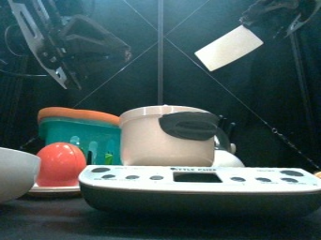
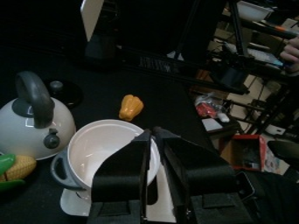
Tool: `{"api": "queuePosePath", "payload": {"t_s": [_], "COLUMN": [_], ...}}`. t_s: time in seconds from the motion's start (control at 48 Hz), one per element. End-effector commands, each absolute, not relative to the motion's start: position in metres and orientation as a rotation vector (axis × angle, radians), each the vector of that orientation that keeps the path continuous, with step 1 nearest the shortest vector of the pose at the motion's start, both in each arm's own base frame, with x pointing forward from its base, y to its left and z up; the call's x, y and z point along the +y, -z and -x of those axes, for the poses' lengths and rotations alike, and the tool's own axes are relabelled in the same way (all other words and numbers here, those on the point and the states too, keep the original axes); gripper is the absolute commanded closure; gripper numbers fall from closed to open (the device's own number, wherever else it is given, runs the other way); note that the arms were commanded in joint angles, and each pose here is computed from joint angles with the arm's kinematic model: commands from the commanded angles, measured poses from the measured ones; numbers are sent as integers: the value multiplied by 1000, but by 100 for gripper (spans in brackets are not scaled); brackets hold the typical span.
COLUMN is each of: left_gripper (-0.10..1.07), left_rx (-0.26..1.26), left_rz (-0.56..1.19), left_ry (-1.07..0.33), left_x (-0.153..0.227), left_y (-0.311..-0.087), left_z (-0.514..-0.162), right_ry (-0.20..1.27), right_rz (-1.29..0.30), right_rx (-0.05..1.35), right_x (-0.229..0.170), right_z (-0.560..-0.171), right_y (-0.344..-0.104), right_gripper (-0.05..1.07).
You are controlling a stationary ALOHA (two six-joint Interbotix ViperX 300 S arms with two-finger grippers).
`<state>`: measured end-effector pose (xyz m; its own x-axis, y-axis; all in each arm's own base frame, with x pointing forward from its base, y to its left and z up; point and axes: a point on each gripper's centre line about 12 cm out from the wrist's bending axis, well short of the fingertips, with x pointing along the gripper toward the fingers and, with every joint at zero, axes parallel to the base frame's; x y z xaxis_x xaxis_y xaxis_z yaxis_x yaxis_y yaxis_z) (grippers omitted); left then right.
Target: Grasp cleaver with other arm
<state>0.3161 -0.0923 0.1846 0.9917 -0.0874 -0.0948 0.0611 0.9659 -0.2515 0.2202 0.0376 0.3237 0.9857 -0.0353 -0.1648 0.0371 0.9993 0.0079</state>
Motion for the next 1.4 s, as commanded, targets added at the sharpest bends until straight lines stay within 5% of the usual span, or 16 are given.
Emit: {"api": "queuePosePath", "payload": {"t_s": [0.0, 0.417, 0.771, 1.375], "left_gripper": [41, 36, 1, 3], "left_rx": [75, 3, -189, -282], "left_rz": [257, 250, 138, -13], "left_ry": [69, 1, -77, -127], "left_x": [-91, -70, -40, -34], "left_y": [-192, -208, -219, -223], "left_z": [-321, -358, -383, -426], "right_ry": [36, 36, 33, 25], "right_rz": [-10, 14, 24, 22], "right_rx": [144, 126, 134, 136], "right_x": [38, 38, 39, 41], "right_z": [-222, -222, -226, -228], "right_y": [-333, -337, -335, -336], "right_gripper": [63, 63, 63, 63]}}
